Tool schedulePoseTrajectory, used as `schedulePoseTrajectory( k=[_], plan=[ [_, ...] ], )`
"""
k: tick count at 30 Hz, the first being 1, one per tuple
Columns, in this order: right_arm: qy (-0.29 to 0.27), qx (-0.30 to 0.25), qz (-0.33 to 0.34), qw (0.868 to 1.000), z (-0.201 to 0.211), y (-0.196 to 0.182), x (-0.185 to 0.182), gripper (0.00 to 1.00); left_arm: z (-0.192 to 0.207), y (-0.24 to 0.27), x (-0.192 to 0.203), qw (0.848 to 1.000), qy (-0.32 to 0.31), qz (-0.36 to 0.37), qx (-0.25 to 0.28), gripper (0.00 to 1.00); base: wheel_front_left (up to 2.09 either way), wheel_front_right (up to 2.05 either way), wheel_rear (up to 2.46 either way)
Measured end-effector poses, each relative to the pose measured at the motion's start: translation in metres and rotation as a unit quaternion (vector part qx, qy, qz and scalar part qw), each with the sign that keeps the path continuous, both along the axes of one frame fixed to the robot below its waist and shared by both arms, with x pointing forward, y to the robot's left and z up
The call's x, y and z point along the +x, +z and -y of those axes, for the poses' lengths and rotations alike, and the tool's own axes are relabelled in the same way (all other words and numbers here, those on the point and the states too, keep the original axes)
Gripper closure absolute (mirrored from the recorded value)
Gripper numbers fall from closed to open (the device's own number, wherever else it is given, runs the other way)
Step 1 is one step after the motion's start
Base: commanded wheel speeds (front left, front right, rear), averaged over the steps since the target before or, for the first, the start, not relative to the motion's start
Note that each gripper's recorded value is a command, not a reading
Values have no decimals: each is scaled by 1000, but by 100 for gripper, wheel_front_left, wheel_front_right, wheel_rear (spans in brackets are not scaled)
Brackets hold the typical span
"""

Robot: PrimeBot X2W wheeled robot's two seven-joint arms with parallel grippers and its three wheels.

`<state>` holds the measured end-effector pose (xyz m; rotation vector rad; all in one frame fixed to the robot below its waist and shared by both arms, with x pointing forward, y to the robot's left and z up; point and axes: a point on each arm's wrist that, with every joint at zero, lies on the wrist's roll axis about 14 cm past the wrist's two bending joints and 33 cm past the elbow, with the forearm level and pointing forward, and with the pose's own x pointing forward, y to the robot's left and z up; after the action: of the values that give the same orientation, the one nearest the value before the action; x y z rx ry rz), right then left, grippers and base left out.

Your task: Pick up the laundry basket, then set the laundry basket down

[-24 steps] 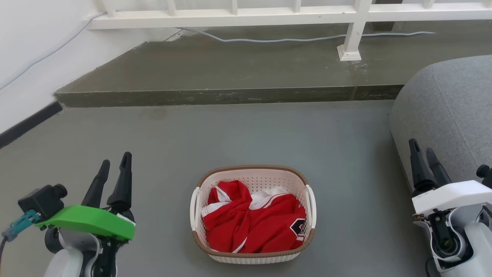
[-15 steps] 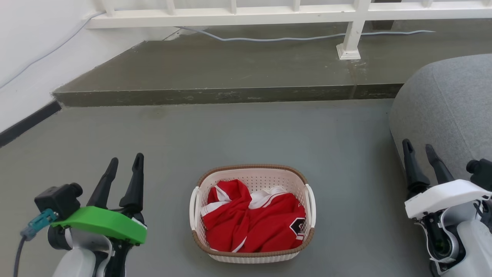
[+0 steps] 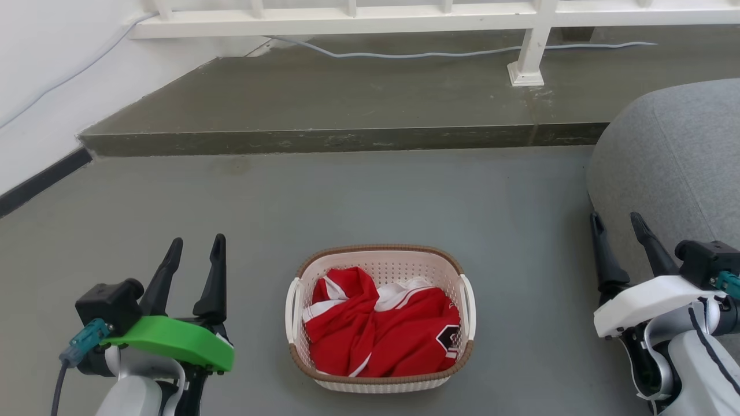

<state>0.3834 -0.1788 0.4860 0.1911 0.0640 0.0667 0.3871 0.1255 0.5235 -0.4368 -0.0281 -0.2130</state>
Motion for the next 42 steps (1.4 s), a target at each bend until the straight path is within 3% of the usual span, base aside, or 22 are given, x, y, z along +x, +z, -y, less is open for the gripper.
schedulePoseTrajectory(
  k=[7, 20, 42],
  plan=[
    [2, -26, 8, 1000, -6, -2, 0, 0, 1, -5, 0, 1000, 12, -6, 14, 0, 0, 0, 0],
    [14, -95, 30, 995, -13, -2, -2, 0, 7, -8, -2, 994, 7, 16, 111, 0, 0, 0, 0],
    [11, -91, 20, 996, -11, -8, -2, 0, 2, -17, -1, 994, 18, -3, 108, 0, 0, 0, 0]
  ],
)
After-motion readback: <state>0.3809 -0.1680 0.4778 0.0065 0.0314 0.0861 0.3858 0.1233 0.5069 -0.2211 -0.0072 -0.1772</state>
